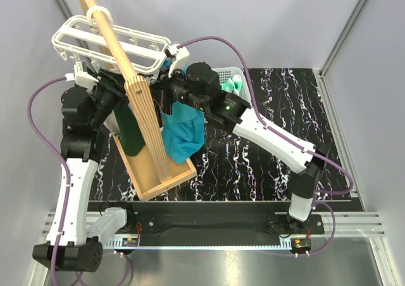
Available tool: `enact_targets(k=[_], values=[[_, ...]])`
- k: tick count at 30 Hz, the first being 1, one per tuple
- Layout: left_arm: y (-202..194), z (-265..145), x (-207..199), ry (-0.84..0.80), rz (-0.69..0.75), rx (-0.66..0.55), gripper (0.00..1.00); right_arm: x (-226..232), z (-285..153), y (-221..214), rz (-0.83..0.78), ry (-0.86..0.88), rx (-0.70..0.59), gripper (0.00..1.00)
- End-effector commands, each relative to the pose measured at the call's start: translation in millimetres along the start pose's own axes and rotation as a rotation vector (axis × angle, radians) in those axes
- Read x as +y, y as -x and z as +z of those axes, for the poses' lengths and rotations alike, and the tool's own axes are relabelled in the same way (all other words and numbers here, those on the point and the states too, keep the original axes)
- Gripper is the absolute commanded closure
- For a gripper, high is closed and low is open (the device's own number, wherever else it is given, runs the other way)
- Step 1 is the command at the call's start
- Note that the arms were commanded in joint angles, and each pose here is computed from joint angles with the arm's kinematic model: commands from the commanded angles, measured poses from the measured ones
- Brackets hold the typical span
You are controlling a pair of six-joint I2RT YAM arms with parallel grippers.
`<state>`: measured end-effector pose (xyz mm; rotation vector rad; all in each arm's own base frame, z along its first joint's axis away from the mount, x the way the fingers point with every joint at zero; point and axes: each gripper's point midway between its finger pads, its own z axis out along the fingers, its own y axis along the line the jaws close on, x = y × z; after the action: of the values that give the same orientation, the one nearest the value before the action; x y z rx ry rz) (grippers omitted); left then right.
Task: Clip the socks to the hanger
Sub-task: Clamp the sock onto the hanger.
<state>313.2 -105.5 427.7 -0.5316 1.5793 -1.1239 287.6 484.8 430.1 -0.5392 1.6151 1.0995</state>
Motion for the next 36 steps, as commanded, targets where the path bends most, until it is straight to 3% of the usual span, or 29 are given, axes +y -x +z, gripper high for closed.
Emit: enact_targets(k=[1,6,10,11,15,23,28,31,36], values=[[-2.0,-4.6,-13.8,-0.054,0.002,0.012,0.41,13.1,-6.4,31.9,-0.005,0.040,-0.093,1.00],[0.1,-10.9,-15.3,-0.034,0.027,0.002,0.27,8.0,-4.8,28.7,-0.016,0.018,-0.085,1.00],[3.0,-17.8,-14.6,-0.006,0.070,-0.014,0.20,0.3,-3.0,24.3,-0.034,-0.018,-0.066,0.84],[4.2,-20.7,-14.6,0.002,0.078,-0.024,0.19,-8.1,-2.0,23.5,-0.036,-0.058,-0.069,0.76],[5.3,-31.2,-3.1,0.070,0.118,-0.045,0.20,-17.5,-0.3,19.5,-0.068,-0.095,-0.055,0.66],[16.9,-63.4,12.3,0.193,0.276,-0.130,0.21,-38.5,-3.5,12.9,-0.097,-0.168,-0.022,0.59],[35.2,-103.0,37.3,0.363,0.379,-0.264,0.22,-50.7,-10.5,15.3,-0.109,-0.198,-0.032,0.55],[51.7,-130.1,51.8,0.481,0.466,-0.359,0.28,-59.0,-14.3,15.6,-0.119,-0.217,-0.020,0.55],[62.4,-147.8,78.7,0.675,0.532,-0.362,0.28,-72.7,-17.5,14.7,-0.121,-0.239,-0.012,0.54]])
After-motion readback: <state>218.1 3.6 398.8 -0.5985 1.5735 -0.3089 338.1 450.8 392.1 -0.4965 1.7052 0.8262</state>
